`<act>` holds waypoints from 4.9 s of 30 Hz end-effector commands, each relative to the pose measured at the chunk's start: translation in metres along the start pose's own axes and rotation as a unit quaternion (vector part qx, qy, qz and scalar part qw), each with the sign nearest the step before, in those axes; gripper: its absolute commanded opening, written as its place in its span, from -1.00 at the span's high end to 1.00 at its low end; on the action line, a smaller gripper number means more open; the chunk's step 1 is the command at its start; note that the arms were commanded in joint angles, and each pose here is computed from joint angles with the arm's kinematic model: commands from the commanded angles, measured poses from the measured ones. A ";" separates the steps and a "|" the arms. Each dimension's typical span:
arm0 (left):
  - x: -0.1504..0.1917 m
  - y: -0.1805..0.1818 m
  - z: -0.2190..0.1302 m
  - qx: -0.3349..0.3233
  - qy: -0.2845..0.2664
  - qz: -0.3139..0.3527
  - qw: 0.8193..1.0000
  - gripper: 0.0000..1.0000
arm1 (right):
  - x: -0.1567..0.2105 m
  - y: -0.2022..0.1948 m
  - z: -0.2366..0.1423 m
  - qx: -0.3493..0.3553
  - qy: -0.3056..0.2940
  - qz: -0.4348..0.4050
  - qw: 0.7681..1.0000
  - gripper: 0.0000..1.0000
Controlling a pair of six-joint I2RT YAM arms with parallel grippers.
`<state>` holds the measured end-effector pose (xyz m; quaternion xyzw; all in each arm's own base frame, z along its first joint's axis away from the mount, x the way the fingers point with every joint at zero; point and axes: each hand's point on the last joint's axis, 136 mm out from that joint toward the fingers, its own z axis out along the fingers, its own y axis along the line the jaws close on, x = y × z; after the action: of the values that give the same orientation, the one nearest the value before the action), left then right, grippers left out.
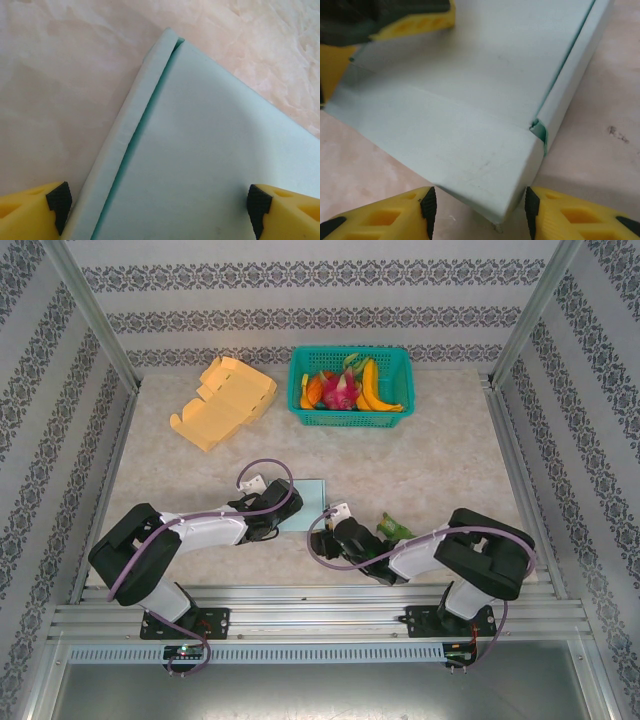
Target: Fold the paper box
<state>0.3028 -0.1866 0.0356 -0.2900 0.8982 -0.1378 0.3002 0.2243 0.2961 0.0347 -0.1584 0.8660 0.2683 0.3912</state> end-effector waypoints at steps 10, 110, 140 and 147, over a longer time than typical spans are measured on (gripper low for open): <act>0.023 0.053 0.009 -0.094 0.035 0.036 0.994 -0.83 | -0.014 -0.004 -0.007 -0.007 0.005 0.036 0.999 -0.07; -0.037 -0.123 0.048 0.175 0.089 0.315 0.929 -0.77 | -0.046 -0.102 0.056 -0.040 0.095 0.332 0.938 1.00; 0.014 -0.107 0.006 0.193 0.138 0.160 0.958 -0.68 | -0.056 -0.111 0.056 -0.032 0.067 0.322 0.944 1.00; -0.016 -0.073 0.014 0.121 0.080 0.134 0.980 -0.75 | -0.058 -0.107 0.036 -0.033 0.060 0.317 0.946 1.00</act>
<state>0.3591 -0.2441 0.0541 -0.0922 0.9286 -0.2370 0.2703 0.3294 0.2493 0.0211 0.0942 0.8798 0.4258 0.1893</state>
